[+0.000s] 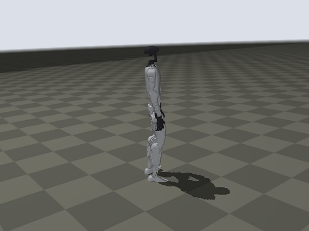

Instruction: In place motions

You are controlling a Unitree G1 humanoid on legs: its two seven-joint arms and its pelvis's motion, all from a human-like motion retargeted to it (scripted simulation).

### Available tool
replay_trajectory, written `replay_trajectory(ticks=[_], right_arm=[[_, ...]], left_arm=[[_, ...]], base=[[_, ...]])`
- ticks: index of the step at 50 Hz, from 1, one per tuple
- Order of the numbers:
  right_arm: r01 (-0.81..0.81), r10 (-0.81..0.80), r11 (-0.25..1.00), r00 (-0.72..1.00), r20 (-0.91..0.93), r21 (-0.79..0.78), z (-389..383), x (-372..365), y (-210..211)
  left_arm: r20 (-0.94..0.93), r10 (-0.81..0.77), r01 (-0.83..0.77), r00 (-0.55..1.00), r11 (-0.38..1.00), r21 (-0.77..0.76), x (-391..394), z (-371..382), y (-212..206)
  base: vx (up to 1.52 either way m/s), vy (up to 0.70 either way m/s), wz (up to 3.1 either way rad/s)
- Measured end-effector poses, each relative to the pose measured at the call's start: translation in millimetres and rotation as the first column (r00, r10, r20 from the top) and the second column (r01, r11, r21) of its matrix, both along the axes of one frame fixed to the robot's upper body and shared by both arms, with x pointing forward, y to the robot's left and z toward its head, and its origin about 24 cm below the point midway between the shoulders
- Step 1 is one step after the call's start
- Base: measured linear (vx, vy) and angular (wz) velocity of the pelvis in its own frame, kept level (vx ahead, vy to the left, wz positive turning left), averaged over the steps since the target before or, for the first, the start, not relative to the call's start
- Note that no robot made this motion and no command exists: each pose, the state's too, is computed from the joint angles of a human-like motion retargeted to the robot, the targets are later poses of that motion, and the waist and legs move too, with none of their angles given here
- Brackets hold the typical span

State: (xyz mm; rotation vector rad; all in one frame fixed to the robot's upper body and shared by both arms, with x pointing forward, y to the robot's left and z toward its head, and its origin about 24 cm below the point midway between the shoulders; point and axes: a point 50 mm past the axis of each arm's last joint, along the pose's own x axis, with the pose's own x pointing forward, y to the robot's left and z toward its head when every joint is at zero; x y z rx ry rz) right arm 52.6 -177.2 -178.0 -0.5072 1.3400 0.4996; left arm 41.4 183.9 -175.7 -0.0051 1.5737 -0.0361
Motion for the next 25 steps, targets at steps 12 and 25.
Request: replay_trajectory(ticks=[12,25], right_arm=[[0.040,-0.108,0.965,0.962,-0.253,-0.258,7.7,-94.8,-56.3],[0.255,-0.350,0.897,0.909,-0.227,-0.361,14.9,-106.6,-74.9]], left_arm=[[0.061,0.005,-0.007,0.998,0.999,0.036,20.7,3.6,14.4],[-0.045,0.022,-0.016,0.999,0.991,0.131,-13.6,2.9,31.5]], base=[[-0.04,-0.09,0.04],[-0.07,-0.05,-0.01]])
